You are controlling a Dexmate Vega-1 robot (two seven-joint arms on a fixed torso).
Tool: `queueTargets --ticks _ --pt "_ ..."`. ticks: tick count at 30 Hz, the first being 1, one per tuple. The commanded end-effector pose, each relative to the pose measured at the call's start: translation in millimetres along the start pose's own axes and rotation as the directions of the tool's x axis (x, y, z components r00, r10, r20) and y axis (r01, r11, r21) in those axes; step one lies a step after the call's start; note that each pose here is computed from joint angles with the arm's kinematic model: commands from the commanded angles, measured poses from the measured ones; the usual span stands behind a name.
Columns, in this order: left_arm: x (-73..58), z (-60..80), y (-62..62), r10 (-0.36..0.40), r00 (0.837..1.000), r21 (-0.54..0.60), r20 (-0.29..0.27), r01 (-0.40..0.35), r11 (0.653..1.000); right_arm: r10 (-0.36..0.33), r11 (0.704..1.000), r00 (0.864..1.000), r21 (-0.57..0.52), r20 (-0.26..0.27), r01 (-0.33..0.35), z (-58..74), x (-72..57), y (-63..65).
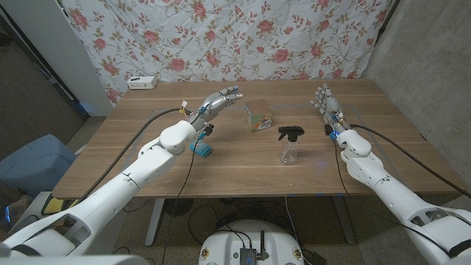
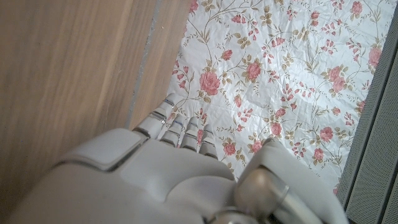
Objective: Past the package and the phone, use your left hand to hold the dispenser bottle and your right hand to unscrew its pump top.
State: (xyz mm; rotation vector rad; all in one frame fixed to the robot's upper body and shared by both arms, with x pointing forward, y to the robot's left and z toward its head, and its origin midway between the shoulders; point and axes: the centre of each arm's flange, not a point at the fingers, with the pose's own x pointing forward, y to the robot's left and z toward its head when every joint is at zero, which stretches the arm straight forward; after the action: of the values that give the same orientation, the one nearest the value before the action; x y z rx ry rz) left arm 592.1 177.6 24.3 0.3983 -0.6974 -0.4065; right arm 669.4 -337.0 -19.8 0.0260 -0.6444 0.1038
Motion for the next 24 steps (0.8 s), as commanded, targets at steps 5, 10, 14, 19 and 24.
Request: queueTargets --ticks 5,10,14,19,24 --pt "-14.5 7.4 -23.2 -0.007 1.0 0.037 0.022 0.007 0.999 -0.019 1.0 1.0 -0.005 -0.01 0.019 0.8 -2.1 -3.4" --pt "-20.7 7.5 -25.2 -0.02 1.0 0.043 0.024 0.019 0.999 -0.023 1.0 1.0 -0.003 -0.009 0.023 1.3 -1.6 -2.7" --pt "-23.8 7.4 -26.9 -0.033 0.999 0.049 0.029 0.032 0.998 -0.029 1.0 1.0 0.009 -0.002 0.029 0.7 -1.2 -2.4" --pt "-25.1 6.4 -29.6 -0.067 0.997 0.064 0.031 0.064 0.996 -0.031 0.999 1.0 0.02 0.001 0.031 -1.9 -0.9 -0.7" --pt "-22.1 5.4 -34.4 -0.1 0.994 0.066 0.036 0.098 0.993 -0.028 0.999 1.0 0.018 -0.005 0.028 -4.3 -2.9 0.9"
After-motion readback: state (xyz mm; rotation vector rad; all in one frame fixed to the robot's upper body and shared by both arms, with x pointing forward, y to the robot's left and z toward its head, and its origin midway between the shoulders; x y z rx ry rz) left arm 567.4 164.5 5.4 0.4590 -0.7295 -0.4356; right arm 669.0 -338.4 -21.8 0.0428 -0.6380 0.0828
